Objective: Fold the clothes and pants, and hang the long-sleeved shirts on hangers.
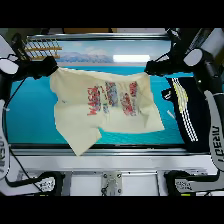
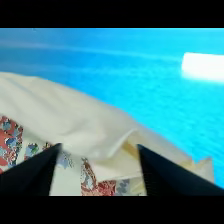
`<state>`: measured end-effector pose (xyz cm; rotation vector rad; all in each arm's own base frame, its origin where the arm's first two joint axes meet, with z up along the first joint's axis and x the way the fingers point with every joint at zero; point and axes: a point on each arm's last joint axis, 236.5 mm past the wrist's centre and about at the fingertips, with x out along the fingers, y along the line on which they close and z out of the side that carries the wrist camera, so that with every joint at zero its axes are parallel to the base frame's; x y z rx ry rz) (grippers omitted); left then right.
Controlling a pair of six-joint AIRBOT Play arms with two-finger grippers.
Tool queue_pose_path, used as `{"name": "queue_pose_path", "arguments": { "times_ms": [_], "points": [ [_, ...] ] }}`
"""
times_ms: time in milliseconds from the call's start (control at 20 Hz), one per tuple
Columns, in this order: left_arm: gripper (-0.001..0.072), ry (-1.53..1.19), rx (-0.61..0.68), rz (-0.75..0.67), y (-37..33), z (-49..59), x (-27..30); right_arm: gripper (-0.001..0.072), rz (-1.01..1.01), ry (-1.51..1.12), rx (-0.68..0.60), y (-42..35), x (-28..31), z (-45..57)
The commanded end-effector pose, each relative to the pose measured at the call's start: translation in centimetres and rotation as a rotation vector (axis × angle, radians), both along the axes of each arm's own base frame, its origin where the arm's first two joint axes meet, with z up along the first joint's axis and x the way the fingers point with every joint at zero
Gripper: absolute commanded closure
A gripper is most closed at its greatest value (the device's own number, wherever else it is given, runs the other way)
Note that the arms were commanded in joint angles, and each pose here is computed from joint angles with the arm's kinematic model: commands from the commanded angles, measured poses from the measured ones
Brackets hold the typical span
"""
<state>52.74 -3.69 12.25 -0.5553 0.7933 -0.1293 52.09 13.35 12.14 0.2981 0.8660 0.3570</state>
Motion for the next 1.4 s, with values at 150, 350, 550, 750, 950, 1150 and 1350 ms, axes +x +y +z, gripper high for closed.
{"name": "queue_pose_path", "arguments": {
  "times_ms": [150, 350, 550, 750, 950, 1150, 1350],
  "points": [
    [0.0089, 0.128, -0.010, -0.046, 2.4, -2.0, 0.6, 0.0051, -0.078, -0.102, 0.043, -2.9, 2.3, 2.4],
    [0.0090, 0.296, 0.169, 0.012, 7.5, -6.8, -7.5, 0.0052, 0.008, -0.040, -0.026, -3.9, -3.7, 3.9],
    [0.0089, 0.543, 0.105, 0.077, 8.5, -16.2, -18.0, 0.0052, 0.043, 0.023, -0.039, -3.4, -9.7, 3.1],
    [0.0089, 0.624, -0.028, 0.196, 8.5, -21.9, -22.5, 0.0052, 0.048, 0.054, -0.017, -2.9, -13.1, 1.9],
    [0.0090, 0.607, -0.140, 0.185, 6.8, -24.1, -21.7, 0.0052, 0.052, 0.068, -0.014, -2.8, -14.1, 1.4],
    [0.0090, 0.568, -0.221, 0.193, 5.2, -24.7, -19.8, 0.0052, 0.054, 0.069, 0.001, -2.6, -14.1, 1.5],
    [0.0092, 0.537, -0.184, 0.121, 3.2, -23.9, -18.4, 0.0052, 0.055, 0.075, 0.001, -2.6, -14.2, 1.2]
  ]
}}
